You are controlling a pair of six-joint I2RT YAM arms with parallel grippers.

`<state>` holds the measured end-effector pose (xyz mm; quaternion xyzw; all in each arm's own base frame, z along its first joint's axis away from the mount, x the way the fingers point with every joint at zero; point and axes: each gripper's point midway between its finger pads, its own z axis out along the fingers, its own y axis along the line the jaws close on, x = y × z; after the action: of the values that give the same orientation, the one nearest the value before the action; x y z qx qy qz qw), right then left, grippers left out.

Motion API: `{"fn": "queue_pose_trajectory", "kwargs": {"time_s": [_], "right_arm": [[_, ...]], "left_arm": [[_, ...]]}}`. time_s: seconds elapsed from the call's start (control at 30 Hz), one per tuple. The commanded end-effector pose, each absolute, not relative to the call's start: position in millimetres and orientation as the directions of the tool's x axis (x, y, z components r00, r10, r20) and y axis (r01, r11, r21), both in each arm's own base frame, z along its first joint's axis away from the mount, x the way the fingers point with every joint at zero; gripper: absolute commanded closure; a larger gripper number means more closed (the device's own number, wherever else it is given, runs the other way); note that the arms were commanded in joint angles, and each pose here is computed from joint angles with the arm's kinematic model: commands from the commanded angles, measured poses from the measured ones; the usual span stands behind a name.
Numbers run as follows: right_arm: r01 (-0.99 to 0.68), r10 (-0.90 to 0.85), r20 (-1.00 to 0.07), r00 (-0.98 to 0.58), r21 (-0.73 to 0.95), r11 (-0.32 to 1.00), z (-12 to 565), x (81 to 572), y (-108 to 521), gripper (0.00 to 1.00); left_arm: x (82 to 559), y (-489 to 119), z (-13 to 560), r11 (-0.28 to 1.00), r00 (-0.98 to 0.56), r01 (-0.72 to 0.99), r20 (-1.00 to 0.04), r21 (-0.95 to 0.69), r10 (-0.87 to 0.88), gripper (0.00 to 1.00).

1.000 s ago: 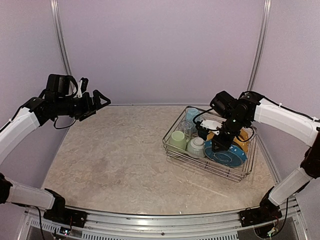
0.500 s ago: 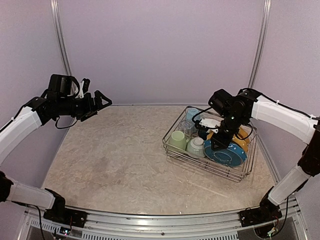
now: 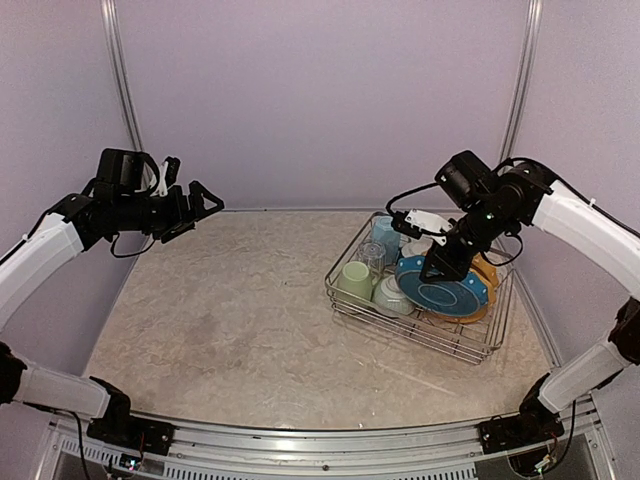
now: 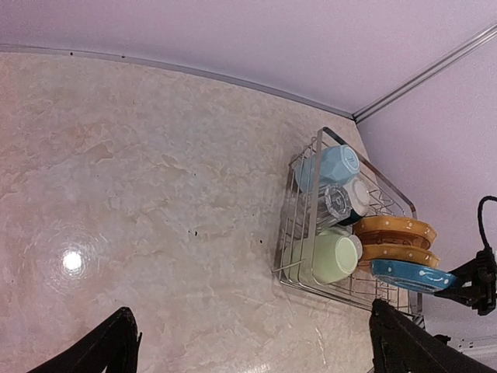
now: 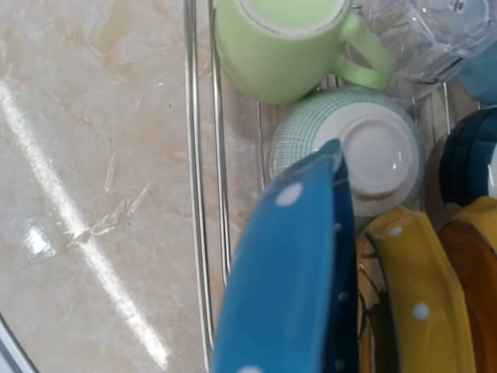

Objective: Unload the mixed dishes from the dish rack
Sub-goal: Grab the plate from the dish rack, then pass from the right arm to the left

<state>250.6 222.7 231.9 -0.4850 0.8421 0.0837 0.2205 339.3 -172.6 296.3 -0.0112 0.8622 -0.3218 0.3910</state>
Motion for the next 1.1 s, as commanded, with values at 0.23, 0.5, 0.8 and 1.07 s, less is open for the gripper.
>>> {"fn": "queue_pose_trajectory", "kwargs": {"time_s": [0.23, 0.5, 0.8, 1.07], "right_arm": [[-0.833, -0.669, -0.676, -0.310, -0.146, 0.533, 311, 246, 225, 1.00], [-0.850, -0.604, -0.777, -0.176, -0.189, 0.491, 354, 248, 240, 1.00], [-0.852, -0.536, -0.835, 0.124, -0.367, 0.375, 389, 262, 272, 1.00], [-0.717, -0.430, -0.721, 0.544, -0.665, 0.208, 409, 248, 301, 1.00]], "left_arm": [[338, -179, 312, 0.775, -0.687, 0.249, -0.670, -0.580, -0.281, 0.01], [339, -188, 308, 0.753, -0.727, 0.213, -0.615, -0.623, -0.304, 0.01], [328, -209, 315, 0.654, -0.793, 0.198, -0.511, -0.730, -0.331, 0.01], [320, -234, 322, 0.522, -0.859, 0.182, -0.393, -0.833, -0.329, 0.02]]}}
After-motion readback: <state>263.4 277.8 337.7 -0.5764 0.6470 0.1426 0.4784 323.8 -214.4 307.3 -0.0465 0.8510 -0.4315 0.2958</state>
